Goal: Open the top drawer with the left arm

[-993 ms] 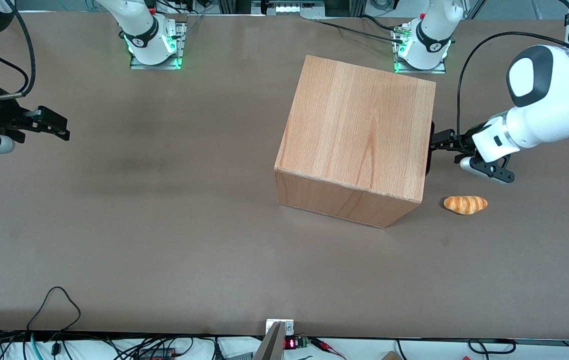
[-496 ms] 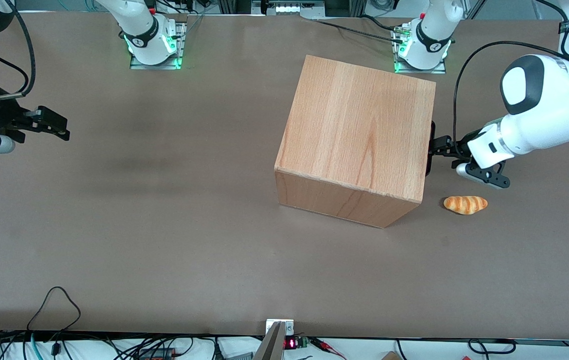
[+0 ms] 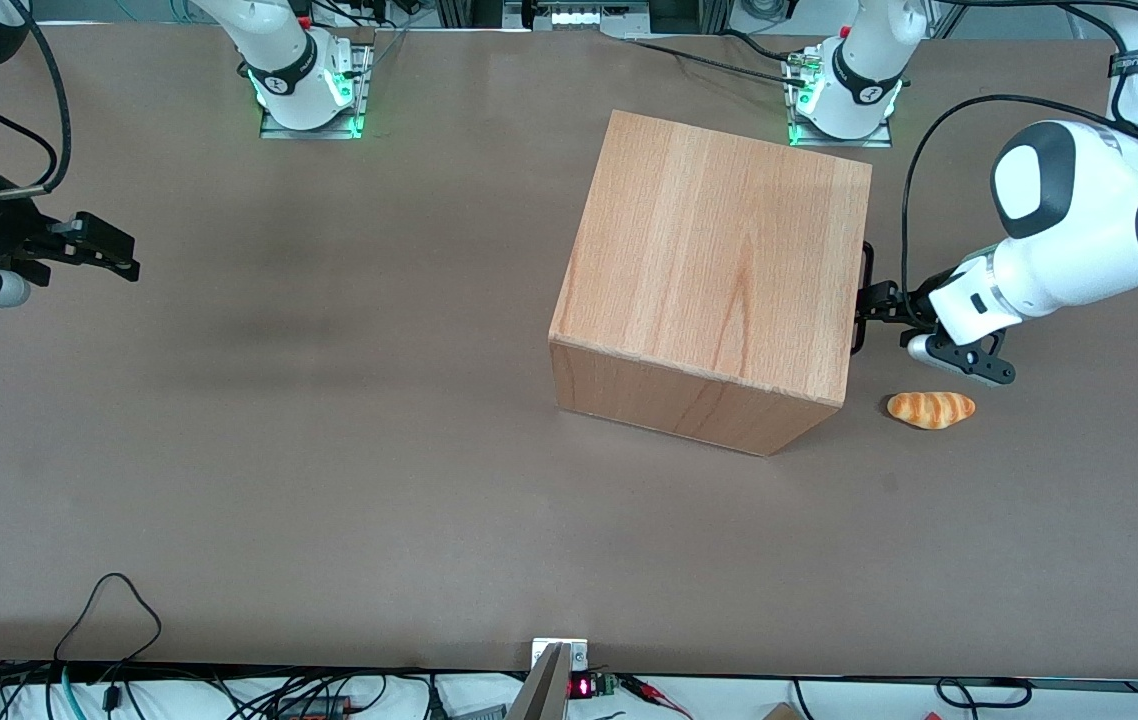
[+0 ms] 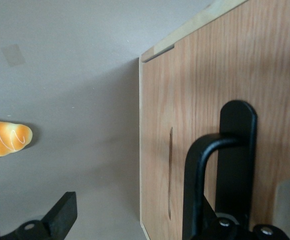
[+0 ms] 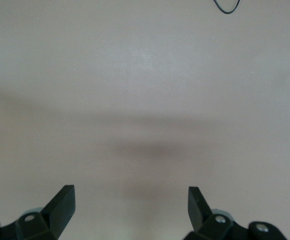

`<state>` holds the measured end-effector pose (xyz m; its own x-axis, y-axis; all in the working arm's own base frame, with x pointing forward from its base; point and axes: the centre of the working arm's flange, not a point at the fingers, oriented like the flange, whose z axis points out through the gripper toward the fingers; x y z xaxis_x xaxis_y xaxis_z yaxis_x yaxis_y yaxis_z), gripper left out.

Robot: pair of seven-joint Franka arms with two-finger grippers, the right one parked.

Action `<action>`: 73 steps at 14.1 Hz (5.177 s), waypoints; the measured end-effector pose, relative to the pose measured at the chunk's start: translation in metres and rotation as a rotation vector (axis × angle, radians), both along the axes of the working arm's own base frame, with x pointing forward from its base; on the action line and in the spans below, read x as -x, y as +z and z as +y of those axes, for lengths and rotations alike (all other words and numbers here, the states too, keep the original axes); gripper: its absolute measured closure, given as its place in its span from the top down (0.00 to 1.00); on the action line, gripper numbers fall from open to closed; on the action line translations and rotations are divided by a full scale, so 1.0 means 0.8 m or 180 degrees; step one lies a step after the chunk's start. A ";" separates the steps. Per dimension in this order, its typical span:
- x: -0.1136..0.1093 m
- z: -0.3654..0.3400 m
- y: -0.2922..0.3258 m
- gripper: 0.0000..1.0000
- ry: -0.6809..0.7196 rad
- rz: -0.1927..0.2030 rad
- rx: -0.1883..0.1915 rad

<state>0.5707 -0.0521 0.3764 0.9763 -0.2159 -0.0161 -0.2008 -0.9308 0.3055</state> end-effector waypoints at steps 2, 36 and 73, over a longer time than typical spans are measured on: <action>-0.002 0.004 -0.002 1.00 0.0006 -0.0028 -0.0004; -0.021 0.308 0.030 1.00 0.0246 -0.0701 -0.0349; 0.051 0.096 0.325 1.00 0.1183 0.0103 -0.0916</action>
